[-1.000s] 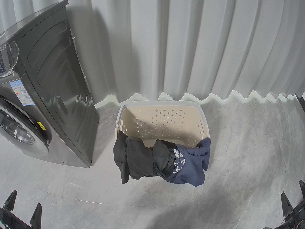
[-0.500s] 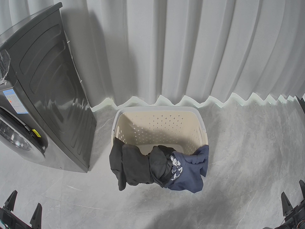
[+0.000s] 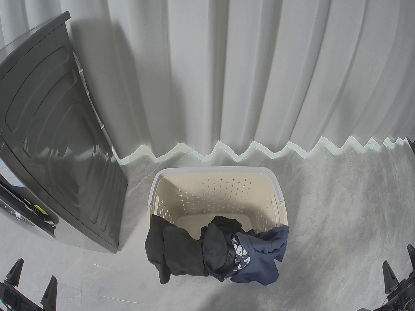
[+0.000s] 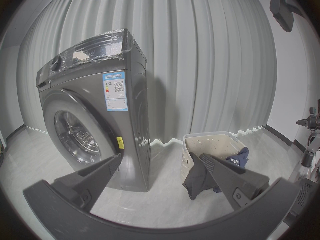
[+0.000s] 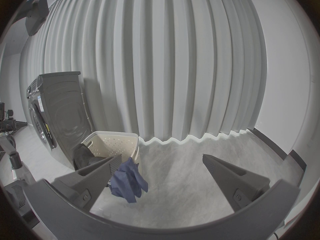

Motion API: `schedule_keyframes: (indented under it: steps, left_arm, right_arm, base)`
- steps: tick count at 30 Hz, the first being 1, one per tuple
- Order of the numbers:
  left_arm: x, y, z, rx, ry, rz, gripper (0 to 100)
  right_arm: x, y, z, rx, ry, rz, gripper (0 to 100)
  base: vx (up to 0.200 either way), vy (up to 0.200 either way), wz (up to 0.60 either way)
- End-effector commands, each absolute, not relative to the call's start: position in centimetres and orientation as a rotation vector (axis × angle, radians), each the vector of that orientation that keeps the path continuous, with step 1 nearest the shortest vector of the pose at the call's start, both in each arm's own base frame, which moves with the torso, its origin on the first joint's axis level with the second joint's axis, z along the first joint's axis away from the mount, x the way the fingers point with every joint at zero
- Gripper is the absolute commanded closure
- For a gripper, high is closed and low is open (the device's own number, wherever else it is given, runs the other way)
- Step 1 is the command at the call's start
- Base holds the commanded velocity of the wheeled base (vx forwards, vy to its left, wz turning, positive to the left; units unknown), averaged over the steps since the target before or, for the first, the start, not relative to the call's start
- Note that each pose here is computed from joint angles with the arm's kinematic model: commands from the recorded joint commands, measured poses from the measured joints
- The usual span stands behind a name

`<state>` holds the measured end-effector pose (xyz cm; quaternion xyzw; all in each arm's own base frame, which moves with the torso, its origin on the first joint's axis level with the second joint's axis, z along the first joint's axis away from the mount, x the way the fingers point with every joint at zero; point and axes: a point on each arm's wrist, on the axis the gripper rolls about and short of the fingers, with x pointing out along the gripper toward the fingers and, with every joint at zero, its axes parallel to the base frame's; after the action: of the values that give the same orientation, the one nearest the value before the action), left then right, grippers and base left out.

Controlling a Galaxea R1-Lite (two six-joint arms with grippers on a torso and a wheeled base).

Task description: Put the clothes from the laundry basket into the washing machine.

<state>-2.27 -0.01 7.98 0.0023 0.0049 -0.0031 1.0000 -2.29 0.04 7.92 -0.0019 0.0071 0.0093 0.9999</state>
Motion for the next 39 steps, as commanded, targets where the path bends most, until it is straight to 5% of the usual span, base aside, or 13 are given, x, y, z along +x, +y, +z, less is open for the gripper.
schedule_keyframes:
  steps: [1, 39]
  left_arm:
    - [-2.29, -0.01, 7.5, 0.005, 0.008, -0.006, 0]
    - [-2.29, -0.01, 7.51, 0.005, 0.006, -0.006, 0]
  right_arm:
    - [-2.32, 0.04, 7.59, -0.004, 0.012, 0.02, 0]
    - [-2.32, 0.03, 7.61, -0.003, 0.011, 0.017, 0]
  base:
    - [0.2, 0.0, 0.0]
    - [0.079, 0.0, 0.0]
